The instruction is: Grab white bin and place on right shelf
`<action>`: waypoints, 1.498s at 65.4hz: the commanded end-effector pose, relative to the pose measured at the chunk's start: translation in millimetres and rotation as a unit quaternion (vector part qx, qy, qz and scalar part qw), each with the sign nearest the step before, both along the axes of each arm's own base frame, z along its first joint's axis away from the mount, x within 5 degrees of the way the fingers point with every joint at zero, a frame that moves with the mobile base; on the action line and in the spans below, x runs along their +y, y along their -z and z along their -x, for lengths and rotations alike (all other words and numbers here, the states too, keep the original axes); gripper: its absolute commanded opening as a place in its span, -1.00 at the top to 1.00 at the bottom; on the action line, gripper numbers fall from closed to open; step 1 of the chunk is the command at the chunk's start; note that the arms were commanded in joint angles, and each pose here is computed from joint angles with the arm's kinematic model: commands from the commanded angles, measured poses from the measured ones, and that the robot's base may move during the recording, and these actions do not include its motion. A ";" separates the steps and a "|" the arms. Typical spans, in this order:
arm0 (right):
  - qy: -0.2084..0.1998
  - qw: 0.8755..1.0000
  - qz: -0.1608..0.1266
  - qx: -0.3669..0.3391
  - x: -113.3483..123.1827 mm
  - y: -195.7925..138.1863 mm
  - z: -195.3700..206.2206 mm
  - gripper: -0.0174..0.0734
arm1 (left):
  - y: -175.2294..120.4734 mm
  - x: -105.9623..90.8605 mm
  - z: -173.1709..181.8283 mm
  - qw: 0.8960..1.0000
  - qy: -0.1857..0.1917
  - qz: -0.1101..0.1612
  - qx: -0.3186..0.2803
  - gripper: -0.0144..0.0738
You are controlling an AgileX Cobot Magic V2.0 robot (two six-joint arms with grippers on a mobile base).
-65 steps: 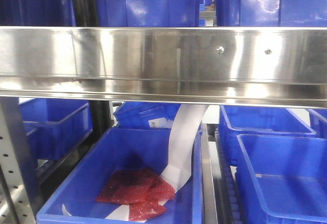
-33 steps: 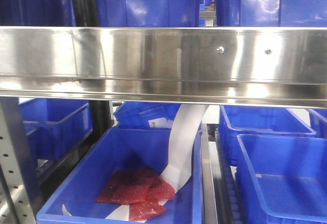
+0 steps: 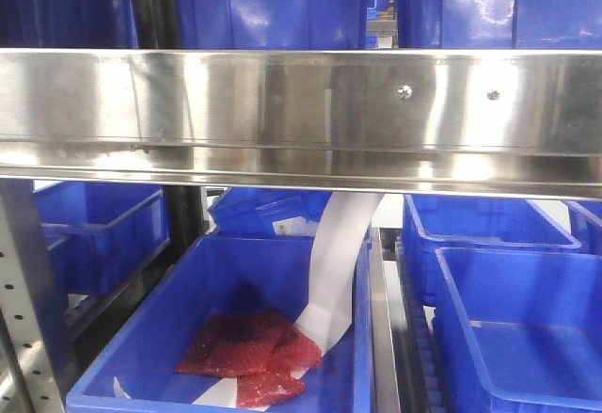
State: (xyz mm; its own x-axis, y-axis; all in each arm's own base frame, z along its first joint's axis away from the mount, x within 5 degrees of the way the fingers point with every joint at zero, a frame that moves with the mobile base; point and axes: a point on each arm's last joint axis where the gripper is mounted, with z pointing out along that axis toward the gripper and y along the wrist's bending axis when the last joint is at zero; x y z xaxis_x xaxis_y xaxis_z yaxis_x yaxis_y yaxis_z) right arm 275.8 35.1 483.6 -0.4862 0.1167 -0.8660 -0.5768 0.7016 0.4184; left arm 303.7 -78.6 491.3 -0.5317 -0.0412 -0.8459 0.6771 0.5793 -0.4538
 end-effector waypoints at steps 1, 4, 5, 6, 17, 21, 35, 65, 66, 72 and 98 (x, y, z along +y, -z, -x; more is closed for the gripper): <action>-0.131 0.978 -0.153 -0.057 33.6 -48.3 40.5 0.46 | -33.8 -9.4 31.4 0.994 0.068 0.081 -0.016 0.96; -0.128 0.977 -0.160 -0.055 36.4 -48.0 37.9 0.46 | -35.9 -1.7 29.0 0.994 0.055 0.088 -0.020 0.96; -0.126 0.977 -0.161 -0.055 36.8 -47.9 36.8 0.46 | -36.1 0.3 28.5 0.994 0.053 0.090 -0.020 0.96; -0.127 0.977 -0.164 -0.054 39.0 -47.8 36.0 0.46 | -36.7 2.2 28.3 0.994 0.050 0.093 -0.021 0.96; -0.144 0.970 -0.192 -0.035 62.1 -41.4 21.8 0.46 | -31.0 16.6 14.5 0.994 0.022 0.106 -0.001 0.96; -0.149 0.966 -0.208 -0.023 71.7 -37.0 13.6 0.46 | -25.2 18.8 5.3 0.994 0.015 0.109 0.007 0.96; -0.158 0.945 -0.282 0.048 97.1 -9.1 -29.8 0.46 | -2.9 23.2 -33.4 0.989 -0.013 0.144 0.037 0.96; -0.123 0.922 -0.339 0.141 112.5 51.0 -94.5 0.46 | 41.7 32.7 -91.6 0.977 -0.078 0.179 0.080 0.96; -0.122 0.922 -0.339 0.142 112.6 51.8 -95.4 0.46 | 43.4 32.8 -93.0 0.977 -0.078 0.179 0.082 0.96; -0.116 0.921 -0.340 0.147 113.0 56.5 -99.6 0.45 | 54.0 33.4 -101.5 0.976 -0.080 0.179 0.095 0.96; -0.104 0.923 -0.341 0.144 112.1 57.1 -101.9 -0.78 | 63.0 31.1 -104.0 0.977 -0.057 0.174 0.112 -0.29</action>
